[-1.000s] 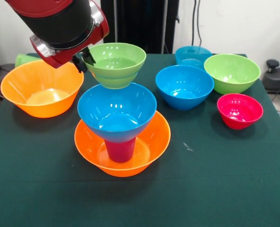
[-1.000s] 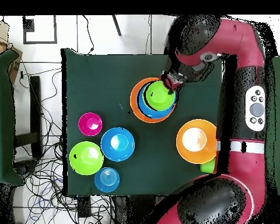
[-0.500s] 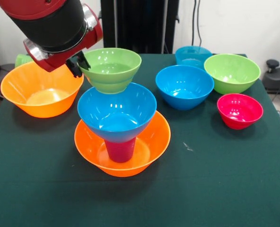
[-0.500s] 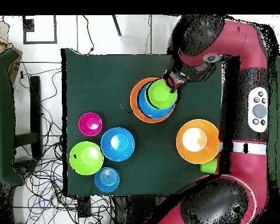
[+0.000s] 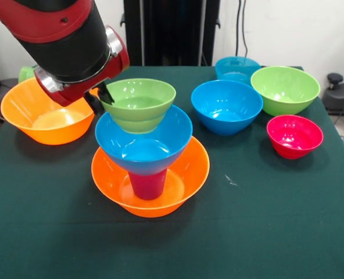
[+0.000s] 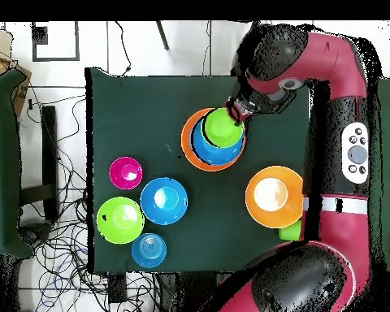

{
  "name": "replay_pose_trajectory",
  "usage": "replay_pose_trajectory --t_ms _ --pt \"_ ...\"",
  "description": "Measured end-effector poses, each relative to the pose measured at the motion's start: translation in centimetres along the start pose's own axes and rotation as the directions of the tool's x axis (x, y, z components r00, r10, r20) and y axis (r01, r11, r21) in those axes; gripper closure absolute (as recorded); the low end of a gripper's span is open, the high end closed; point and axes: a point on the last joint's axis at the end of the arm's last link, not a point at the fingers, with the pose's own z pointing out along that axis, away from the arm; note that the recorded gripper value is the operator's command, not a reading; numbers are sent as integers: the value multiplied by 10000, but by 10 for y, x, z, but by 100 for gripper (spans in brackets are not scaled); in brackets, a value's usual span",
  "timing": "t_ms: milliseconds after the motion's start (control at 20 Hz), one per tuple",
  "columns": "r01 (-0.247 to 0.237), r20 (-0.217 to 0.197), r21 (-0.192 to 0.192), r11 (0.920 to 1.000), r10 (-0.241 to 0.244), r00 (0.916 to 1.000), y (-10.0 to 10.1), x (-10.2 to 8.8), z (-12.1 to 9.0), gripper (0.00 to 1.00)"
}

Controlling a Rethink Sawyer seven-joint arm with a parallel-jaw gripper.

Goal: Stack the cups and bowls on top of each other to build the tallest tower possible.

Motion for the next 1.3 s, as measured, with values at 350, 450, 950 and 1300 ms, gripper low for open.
replay_pose_trajectory --t_ms 350,450,950,1300 --pt "72 123 33 10000 -72 9999 -1 -5 10 100" --pt "89 98 -3 10000 -89 9999 -1 -5 13 100" --pt "129 52 -40 9999 -129 9999 1 -6 16 100" --pt "155 86 8 9999 -155 9998 1 -7 18 100"
